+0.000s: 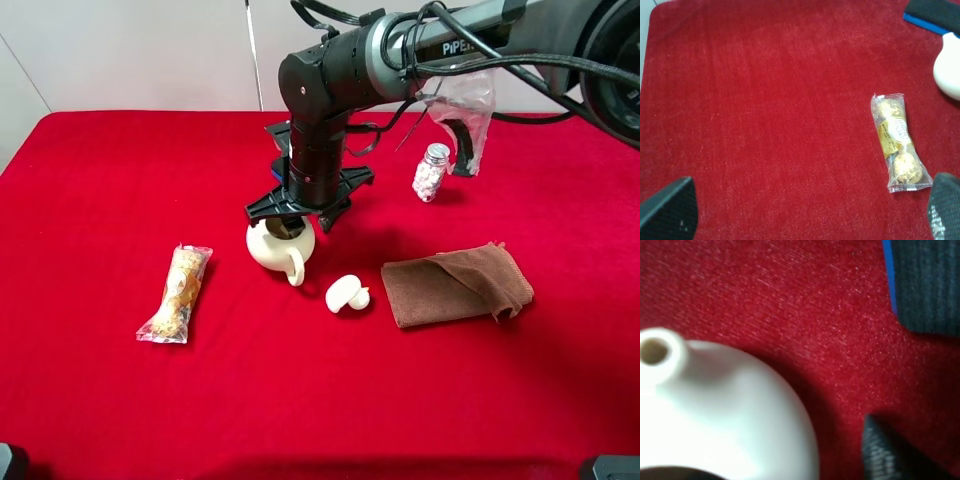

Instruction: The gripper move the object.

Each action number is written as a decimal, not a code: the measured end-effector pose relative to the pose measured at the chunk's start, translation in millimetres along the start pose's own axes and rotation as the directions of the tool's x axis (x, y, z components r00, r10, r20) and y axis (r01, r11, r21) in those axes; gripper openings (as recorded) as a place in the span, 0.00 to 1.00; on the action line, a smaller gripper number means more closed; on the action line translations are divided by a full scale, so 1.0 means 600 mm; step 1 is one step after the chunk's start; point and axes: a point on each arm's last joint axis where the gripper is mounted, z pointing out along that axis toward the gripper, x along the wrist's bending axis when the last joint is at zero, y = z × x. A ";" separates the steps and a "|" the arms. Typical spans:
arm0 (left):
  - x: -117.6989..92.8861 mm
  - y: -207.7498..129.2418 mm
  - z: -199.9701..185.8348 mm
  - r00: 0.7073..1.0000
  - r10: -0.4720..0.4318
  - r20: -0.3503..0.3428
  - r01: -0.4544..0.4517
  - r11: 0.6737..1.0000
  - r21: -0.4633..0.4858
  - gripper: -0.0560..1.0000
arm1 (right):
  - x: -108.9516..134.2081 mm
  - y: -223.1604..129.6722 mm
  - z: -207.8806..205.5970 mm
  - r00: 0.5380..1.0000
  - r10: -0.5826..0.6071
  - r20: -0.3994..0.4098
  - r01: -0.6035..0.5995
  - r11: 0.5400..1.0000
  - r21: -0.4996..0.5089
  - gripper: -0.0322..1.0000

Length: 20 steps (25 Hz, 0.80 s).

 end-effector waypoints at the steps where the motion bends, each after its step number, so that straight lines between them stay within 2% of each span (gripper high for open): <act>1: 0.000 0.000 0.000 1.000 0.000 0.000 0.000 1.000 0.000 0.91 | 0.000 -0.001 0.000 1.000 0.000 0.001 0.000 1.000 0.004 0.27; 6: 0.000 0.000 0.000 1.000 0.000 0.000 0.000 1.000 0.000 0.91 | 0.000 -0.001 0.001 1.000 0.002 0.001 -0.002 1.000 0.010 0.04; 20: 0.000 0.000 0.000 1.000 0.000 0.000 0.000 1.000 0.000 0.91 | -0.001 -0.005 0.001 1.000 0.007 0.007 -0.008 1.000 0.030 0.03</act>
